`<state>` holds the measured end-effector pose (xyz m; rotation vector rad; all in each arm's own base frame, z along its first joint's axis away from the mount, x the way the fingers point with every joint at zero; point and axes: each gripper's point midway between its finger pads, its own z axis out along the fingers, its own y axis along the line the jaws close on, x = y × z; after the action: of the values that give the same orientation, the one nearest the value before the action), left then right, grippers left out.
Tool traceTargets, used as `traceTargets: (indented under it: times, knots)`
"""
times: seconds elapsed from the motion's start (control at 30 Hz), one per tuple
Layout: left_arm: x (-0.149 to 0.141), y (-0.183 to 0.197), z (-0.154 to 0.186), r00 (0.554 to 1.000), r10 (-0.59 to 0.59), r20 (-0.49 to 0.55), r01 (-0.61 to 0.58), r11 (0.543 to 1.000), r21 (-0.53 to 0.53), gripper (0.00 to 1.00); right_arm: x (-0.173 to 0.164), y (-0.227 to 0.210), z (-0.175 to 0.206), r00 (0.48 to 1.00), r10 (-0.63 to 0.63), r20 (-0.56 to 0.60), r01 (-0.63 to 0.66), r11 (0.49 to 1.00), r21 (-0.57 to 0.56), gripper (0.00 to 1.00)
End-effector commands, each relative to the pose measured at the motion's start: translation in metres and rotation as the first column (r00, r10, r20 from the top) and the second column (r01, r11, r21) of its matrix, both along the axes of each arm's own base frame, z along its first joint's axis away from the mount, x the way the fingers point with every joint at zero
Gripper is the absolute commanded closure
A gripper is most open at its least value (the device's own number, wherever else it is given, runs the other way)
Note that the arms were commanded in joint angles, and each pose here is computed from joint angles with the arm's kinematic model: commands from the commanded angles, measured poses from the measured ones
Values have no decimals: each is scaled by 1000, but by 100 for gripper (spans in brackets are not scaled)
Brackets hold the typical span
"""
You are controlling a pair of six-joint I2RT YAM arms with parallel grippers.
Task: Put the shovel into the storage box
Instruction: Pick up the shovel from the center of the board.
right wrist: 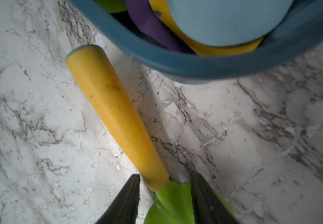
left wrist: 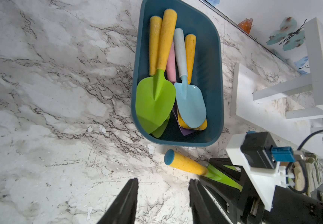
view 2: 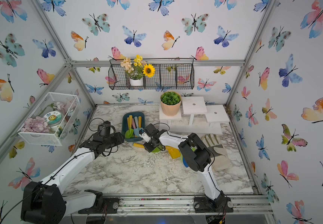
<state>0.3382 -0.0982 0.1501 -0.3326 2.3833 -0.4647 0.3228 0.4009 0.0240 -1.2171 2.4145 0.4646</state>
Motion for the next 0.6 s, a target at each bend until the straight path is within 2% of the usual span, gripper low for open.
traceTargets:
  times: [0.0, 0.27, 0.57]
  knots:
    - [2, -7, -1, 1000, -25, -9, 24, 999, -26, 52, -6, 3, -10, 1000, 19, 6, -19, 1000, -25, 54]
    - [6, -10, -3, 999, -31, -17, 31, 999, -34, 52, -18, 2, -24, 996, 51, 67, -43, 993, -114, 56]
    - [4, -8, -2, 1000, -25, -14, 24, 999, -30, 52, -24, 0, -26, 997, 50, 58, -43, 992, -120, 77]
